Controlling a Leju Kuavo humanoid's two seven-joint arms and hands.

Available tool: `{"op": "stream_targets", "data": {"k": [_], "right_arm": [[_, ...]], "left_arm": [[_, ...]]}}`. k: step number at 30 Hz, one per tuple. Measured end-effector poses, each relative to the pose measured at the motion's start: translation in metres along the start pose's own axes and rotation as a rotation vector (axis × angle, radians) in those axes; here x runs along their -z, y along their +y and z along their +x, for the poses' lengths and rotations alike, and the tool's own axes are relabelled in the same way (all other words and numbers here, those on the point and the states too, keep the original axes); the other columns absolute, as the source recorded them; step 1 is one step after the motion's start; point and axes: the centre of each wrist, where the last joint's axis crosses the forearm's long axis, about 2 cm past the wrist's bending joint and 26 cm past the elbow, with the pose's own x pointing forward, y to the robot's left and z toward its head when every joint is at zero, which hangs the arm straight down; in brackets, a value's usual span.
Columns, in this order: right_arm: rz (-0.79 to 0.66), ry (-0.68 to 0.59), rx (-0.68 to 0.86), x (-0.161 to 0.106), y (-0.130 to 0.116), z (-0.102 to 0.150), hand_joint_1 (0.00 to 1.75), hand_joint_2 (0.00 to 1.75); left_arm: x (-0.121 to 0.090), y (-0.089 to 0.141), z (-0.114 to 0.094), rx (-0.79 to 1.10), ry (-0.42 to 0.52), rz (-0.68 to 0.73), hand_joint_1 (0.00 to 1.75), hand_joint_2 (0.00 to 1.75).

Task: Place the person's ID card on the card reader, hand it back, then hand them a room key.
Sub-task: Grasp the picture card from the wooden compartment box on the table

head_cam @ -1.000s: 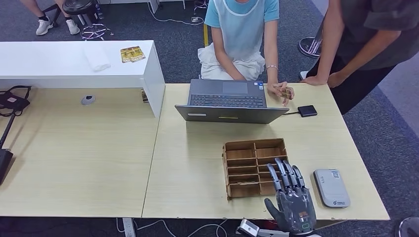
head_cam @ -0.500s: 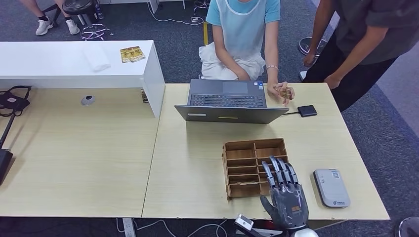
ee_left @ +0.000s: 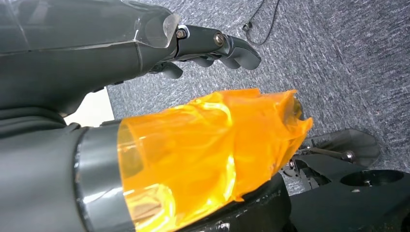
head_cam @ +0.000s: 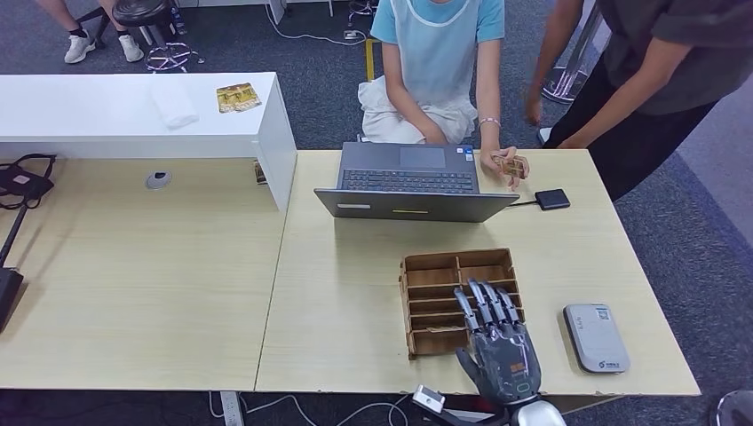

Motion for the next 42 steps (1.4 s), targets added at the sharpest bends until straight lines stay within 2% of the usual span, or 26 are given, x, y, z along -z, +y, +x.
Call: {"op": "stream_targets", "data": {"k": [4,15,28,42], "right_arm": [[-0.003,-0.013,0.004,0.004,-0.001,0.001,0.22,1.75],[0.008,-0.034,0.011,0.011,-0.001,0.005,0.65,1.75],[0.038,-0.041,0.021,0.014,-0.001,0.007,0.82,1.75],[0.061,-0.038,0.025,0.017,-0.002,0.008,1.23,1.75]], "left_arm": [[0.0,-0.001,0.0,0.0,-0.001,-0.002,0.0,0.0],[-0.001,-0.003,0.001,-0.003,-0.001,-0.007,0.0,0.0],[-0.001,-0.003,0.001,-0.01,0.002,-0.008,0.0,0.0],[-0.001,-0.003,0.001,-0.02,0.003,-0.008,0.0,0.0]]}}
